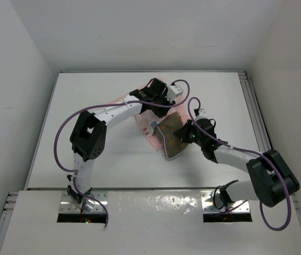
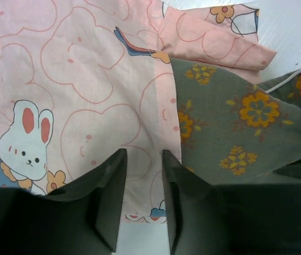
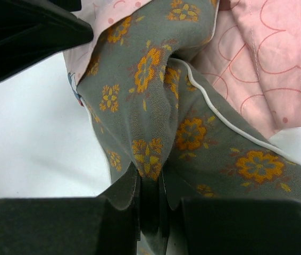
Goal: Put the pillow into the pillowcase
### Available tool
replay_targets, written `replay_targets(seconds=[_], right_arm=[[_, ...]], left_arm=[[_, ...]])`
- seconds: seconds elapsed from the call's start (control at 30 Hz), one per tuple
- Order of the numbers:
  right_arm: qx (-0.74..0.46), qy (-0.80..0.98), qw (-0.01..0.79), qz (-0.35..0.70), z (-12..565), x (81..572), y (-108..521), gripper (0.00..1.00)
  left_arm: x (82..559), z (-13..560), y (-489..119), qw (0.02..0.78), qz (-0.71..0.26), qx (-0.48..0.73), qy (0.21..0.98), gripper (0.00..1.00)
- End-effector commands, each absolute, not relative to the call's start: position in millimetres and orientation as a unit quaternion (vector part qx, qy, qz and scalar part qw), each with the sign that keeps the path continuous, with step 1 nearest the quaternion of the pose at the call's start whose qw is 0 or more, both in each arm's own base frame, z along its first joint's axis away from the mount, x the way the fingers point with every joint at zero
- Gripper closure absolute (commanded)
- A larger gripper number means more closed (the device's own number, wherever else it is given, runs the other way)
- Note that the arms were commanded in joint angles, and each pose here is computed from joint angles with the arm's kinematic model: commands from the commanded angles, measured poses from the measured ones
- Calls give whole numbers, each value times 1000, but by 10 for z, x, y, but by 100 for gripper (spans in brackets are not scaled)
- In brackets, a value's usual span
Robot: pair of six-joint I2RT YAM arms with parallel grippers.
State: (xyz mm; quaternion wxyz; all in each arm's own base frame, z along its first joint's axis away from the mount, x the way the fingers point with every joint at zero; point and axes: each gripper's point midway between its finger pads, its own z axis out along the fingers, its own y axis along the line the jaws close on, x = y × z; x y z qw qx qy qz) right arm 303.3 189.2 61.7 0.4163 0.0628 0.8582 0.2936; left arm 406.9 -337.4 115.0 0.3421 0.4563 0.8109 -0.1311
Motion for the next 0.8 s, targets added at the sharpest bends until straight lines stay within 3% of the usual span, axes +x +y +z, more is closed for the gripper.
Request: replay_targets(seconds=[0.0,0.13,0.23,0.4,0.47,0.57,0.6,0.77], right_arm=[[55,821,466,326,992,3189,1979,100],[55,820,465,330,987,3180,1992,100],[56,820,465,329,990,3176,1987,100],[58,821,463,328,969,3176,1985,100],[58,820,464,330,977,3181,1991,100],[55,820,462,332,963,3169,2003,100],[52,819,463,335,985,3176,2017,100],[13,815,486,317,1182,3216,2071,100]], left_arm=[[4082,1246,-3497,352,-152,460,801,68],[4050,1277,-3550,350,-170,462,797,52],[4012,1166,-3572,345,-164,472,794,46],[4051,902,-3527,341,-137,476,799,46],[4092,870,-3511,347,-128,470,802,53],[4153,905,-3506,356,-118,465,802,91],[4153,930,-3517,356,-120,465,802,99],[4017,1344,-3674,342,-175,477,791,100]])
